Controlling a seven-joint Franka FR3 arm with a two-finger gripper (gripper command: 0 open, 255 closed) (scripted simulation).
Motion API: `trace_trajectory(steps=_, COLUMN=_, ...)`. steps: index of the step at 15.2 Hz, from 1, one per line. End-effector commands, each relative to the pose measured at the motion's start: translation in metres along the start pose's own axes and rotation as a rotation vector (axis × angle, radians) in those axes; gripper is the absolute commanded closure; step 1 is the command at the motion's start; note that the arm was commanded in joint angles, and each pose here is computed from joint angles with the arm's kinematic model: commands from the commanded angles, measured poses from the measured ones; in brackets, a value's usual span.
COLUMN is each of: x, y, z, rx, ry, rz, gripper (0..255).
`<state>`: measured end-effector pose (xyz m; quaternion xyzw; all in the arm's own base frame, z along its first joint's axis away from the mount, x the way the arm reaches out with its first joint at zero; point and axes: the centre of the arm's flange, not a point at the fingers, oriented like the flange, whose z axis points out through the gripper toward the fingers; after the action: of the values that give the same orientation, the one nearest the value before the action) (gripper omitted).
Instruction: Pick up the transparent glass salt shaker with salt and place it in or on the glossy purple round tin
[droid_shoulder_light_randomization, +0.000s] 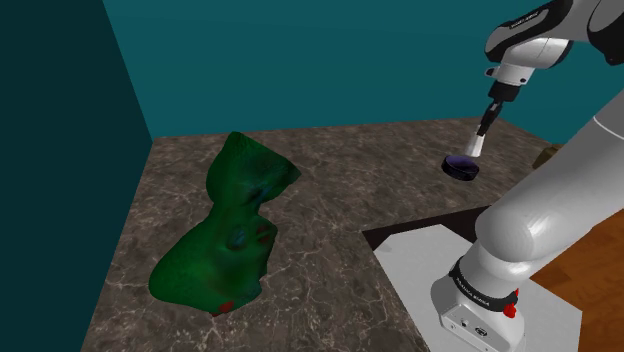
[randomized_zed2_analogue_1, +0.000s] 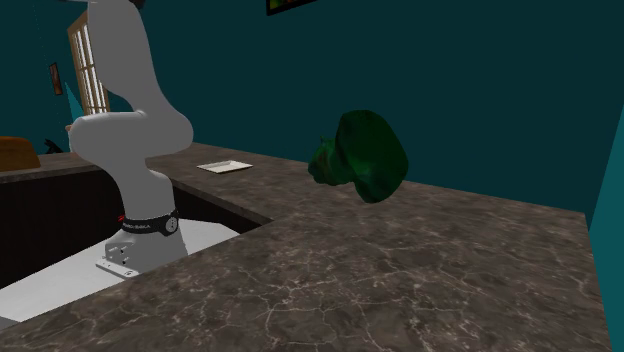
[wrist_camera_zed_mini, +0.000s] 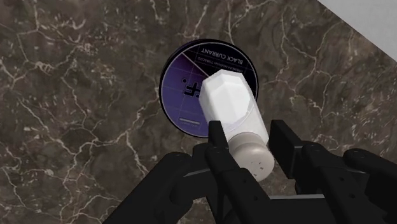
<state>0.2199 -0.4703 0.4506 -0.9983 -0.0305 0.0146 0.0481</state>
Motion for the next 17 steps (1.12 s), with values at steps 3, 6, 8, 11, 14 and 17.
trace_trajectory(steps=3, x=0.001, y=0.002, z=0.020, rx=0.000, ry=0.000, rz=0.000, gripper=255)
trace_trajectory(steps=6, x=0.001, y=0.003, z=0.035, rx=0.000, ry=0.000, rz=0.000, gripper=255)
trace_trajectory(steps=8, x=0.001, y=0.003, z=0.035, rx=0.000, ry=0.000, rz=0.000, gripper=255)
trace_trajectory(steps=11, x=0.001, y=0.003, z=0.035, rx=0.000, ry=0.000, rz=0.000, gripper=255)
trace_trajectory(steps=14, x=0.001, y=0.003, z=0.035, rx=0.000, ry=0.000, rz=0.000, gripper=255)
trace_trajectory(steps=17, x=0.001, y=0.003, z=0.035, rx=0.000, ry=0.000, rz=0.000, gripper=0)
